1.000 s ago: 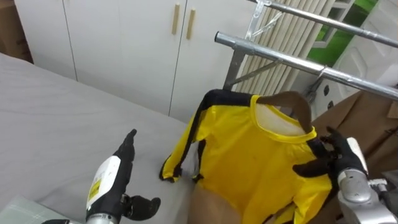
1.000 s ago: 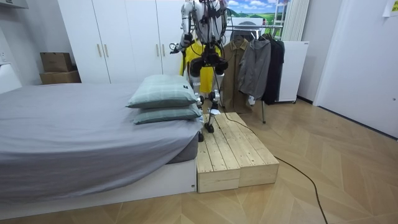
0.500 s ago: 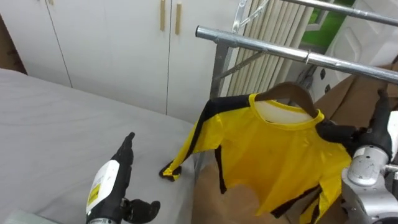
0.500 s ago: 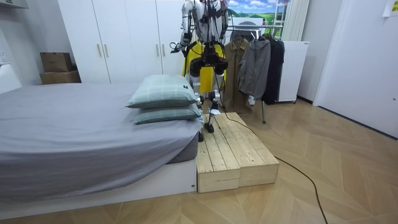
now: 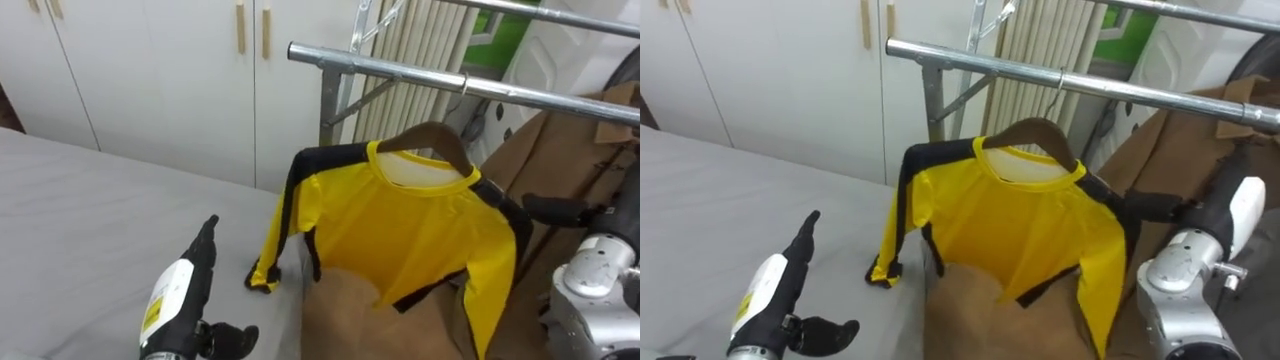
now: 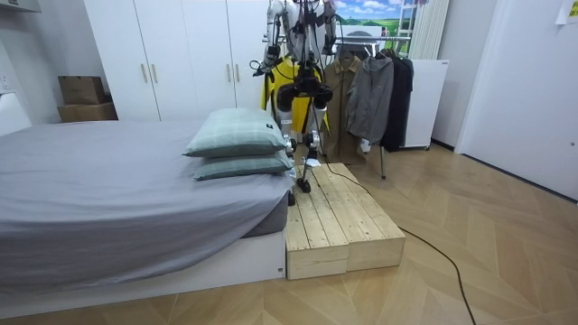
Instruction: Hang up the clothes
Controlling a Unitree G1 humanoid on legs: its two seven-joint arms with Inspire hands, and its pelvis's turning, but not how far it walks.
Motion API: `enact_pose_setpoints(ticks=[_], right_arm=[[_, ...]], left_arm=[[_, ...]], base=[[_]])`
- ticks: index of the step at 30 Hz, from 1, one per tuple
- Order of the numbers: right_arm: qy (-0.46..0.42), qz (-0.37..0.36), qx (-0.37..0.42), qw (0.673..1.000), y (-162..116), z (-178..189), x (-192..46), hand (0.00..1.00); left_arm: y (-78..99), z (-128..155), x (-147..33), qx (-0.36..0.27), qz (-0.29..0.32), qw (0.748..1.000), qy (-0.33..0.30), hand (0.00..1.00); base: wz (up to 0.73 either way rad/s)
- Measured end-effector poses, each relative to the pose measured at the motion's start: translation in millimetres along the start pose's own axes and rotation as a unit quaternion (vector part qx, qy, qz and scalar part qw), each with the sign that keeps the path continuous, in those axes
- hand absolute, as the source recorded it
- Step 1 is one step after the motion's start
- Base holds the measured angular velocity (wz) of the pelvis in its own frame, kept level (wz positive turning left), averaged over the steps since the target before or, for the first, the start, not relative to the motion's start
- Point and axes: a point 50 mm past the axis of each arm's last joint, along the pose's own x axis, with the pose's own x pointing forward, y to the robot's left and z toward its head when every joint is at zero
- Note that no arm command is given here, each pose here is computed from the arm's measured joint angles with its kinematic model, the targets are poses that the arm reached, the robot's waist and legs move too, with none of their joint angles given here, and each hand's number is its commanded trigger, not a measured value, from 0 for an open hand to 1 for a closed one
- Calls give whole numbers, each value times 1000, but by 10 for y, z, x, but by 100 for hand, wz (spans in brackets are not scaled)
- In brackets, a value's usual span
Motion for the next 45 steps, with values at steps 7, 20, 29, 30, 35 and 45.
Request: enact_pose_setpoints(ticks=[7,20,29,30,35,45], right_arm=[[10,2,19,1000,-104,13,78,0],[30,118,-3,993,-172,-237,-5,0],[31,222,-31,974,-248,-514,-280,0],[32,230,-33,972,-253,-531,-299,0],[-8,285,-43,957,-231,-451,-445,0],[-36,352,-85,932,-231,-545,-824,0]], left_arm=[[82,47,-7,3,15,1000,-15,0],[129,53,-17,16,19,999,-36,0],[132,-31,-54,9,10,999,-37,0],[129,-44,-57,11,8,999,-35,0],[143,-70,-62,11,10,999,-32,0],[147,-40,-61,-10,14,999,-44,0]], base=[[-5],[-9],[-4],[-4],[-20],[-15]])
